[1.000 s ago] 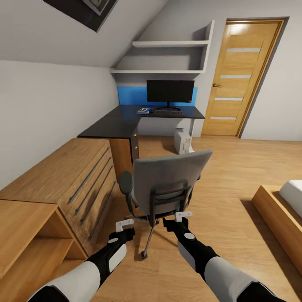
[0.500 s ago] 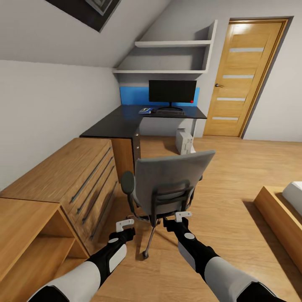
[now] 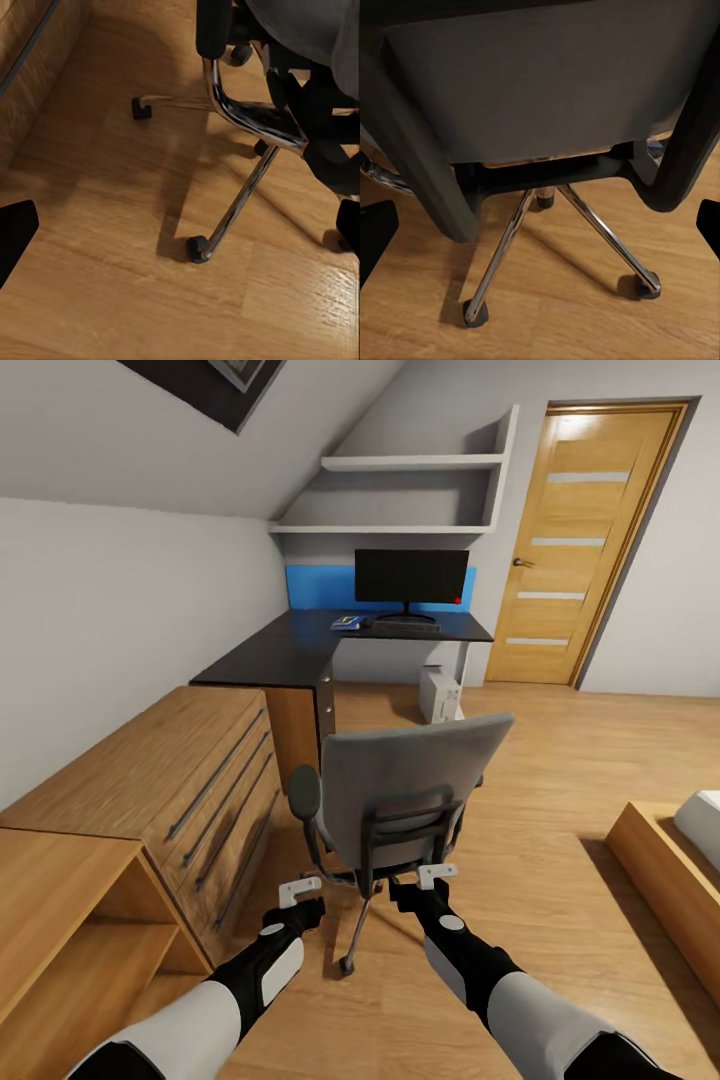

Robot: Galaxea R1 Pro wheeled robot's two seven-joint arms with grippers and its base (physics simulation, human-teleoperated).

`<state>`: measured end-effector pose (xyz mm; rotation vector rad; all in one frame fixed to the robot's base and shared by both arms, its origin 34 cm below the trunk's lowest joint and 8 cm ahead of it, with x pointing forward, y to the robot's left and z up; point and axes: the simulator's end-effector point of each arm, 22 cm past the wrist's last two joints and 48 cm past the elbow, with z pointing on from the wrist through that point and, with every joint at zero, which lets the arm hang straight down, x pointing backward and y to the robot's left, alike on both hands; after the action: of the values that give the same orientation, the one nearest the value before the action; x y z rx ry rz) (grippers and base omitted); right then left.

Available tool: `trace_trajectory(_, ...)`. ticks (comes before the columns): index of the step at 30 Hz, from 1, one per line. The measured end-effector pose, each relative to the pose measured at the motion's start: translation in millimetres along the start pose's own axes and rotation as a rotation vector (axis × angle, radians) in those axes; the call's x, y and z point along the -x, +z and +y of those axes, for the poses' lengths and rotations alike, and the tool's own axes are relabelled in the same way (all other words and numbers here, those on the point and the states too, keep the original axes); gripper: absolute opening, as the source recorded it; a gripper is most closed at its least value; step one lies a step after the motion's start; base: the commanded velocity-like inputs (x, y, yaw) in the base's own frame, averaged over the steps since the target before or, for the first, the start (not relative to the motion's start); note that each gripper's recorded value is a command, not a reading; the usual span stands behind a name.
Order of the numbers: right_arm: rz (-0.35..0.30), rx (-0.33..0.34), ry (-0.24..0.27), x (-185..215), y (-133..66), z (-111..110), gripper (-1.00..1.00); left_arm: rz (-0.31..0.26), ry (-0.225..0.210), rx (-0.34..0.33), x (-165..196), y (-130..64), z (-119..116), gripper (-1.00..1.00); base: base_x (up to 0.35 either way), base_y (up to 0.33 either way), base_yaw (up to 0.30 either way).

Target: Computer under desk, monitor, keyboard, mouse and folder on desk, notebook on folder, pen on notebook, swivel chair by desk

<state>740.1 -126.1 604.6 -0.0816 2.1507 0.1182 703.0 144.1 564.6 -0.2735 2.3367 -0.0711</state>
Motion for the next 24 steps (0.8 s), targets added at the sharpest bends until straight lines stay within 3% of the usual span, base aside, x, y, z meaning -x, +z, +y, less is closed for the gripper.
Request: trace_trajectory(24, -0.004, -0.001, 0.001, -41.5, 20.4, -2.1, 1.00, -0.007, -0.004, -0.002, -33.0, 28.3, 6.5, 1.00, 0.000, 0.000, 0.000)
